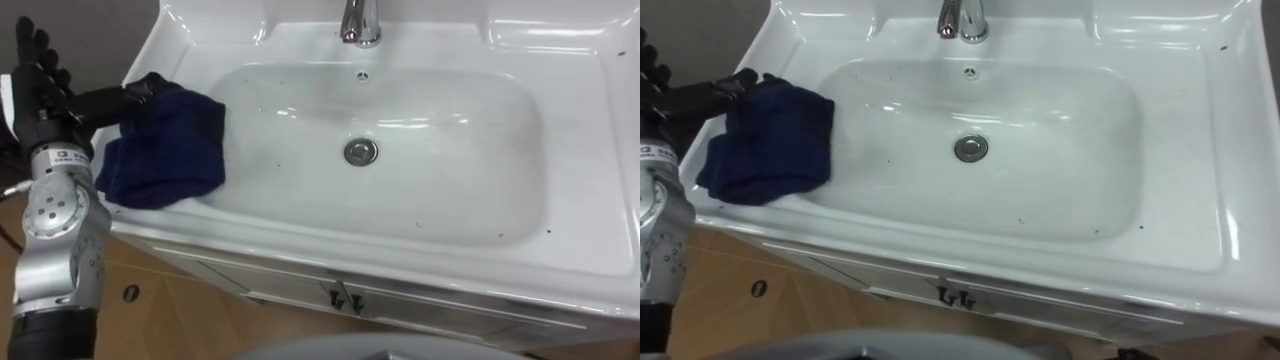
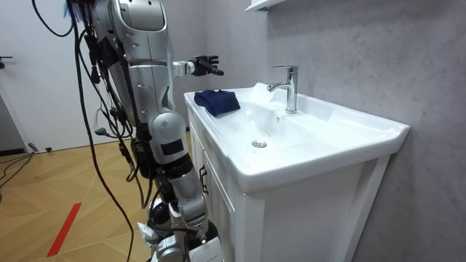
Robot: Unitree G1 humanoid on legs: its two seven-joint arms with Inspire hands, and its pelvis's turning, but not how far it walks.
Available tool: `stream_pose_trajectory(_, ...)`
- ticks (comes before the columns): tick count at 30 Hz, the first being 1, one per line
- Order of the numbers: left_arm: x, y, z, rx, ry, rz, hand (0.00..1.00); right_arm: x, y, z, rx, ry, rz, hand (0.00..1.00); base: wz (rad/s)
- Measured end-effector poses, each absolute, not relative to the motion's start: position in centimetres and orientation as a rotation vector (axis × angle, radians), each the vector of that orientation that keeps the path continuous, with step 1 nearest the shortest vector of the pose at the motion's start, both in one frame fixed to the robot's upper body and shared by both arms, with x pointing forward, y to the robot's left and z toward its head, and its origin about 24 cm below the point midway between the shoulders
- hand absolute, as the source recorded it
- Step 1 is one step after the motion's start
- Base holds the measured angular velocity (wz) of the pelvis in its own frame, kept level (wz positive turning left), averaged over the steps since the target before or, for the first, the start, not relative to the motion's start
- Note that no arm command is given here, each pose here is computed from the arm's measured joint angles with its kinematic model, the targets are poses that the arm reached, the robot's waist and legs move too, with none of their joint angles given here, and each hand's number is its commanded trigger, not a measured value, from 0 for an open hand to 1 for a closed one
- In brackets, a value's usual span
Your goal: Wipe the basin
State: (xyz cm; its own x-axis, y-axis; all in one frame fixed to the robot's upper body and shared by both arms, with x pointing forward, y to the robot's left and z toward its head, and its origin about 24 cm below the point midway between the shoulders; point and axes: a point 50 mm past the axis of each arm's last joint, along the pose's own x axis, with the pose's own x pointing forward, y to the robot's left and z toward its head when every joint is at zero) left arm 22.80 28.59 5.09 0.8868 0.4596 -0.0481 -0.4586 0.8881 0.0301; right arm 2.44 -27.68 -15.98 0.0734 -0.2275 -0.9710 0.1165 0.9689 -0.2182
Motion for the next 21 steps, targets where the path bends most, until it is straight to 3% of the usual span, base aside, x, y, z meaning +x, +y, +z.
stream_pose_trajectory(9, 22.5, 29.7, 6.1, 0.018, 0.013, 0.537, 0.00, 2.8, -27.4, -16.0, -0.066, 1.457, -0.268, 0.00, 0.00)
stream_pose_trajectory(21, 20.1, 33.7, 10.2, -0.114, -0.194, 0.905, 0.00, 1.9, -27.4, -16.1, -0.058, 1.470, -0.308, 0.00, 0.02)
